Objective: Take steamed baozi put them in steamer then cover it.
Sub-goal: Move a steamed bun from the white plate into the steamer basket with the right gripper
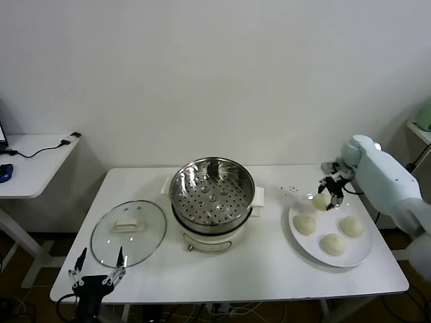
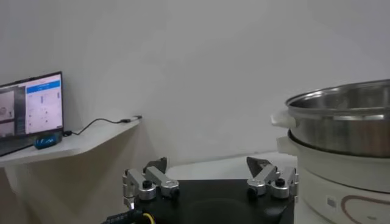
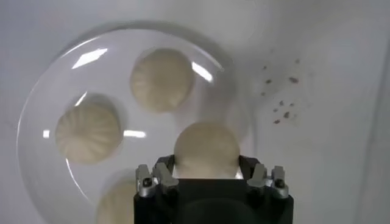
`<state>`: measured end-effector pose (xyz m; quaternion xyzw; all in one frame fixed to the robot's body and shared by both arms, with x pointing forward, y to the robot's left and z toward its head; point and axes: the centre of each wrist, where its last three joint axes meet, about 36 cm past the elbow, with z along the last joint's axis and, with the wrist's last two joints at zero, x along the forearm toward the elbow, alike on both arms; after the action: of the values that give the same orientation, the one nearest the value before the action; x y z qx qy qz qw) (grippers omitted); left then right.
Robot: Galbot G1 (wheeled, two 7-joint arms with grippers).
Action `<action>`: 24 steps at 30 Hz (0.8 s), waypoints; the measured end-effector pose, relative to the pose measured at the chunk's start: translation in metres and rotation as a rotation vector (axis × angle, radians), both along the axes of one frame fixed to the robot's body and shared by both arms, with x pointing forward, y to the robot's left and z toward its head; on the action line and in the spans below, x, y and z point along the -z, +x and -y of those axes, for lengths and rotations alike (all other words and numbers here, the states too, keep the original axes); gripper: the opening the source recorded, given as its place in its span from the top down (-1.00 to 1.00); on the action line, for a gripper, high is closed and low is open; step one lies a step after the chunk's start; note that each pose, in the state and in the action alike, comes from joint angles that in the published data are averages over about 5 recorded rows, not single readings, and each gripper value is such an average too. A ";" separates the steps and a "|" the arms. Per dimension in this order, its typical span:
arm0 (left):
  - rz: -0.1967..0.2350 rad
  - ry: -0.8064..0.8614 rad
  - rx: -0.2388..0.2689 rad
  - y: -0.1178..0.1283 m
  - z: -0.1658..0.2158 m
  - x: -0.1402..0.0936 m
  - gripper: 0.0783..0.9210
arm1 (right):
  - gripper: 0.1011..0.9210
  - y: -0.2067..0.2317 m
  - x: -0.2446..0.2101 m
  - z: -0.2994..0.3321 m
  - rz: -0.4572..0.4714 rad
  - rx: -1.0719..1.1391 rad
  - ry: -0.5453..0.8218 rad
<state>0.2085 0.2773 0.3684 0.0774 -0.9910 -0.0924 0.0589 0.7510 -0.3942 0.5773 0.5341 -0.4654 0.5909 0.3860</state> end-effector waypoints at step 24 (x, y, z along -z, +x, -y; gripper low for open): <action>-0.010 0.002 -0.019 -0.005 -0.001 0.002 -0.77 | -0.45 0.002 -0.139 -0.317 0.214 -0.939 -0.184</action>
<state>0.2035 0.2787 0.3668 0.0865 -0.9898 -0.0935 0.0646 0.7531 -0.0769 0.7162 0.5863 -0.1572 0.7913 0.0734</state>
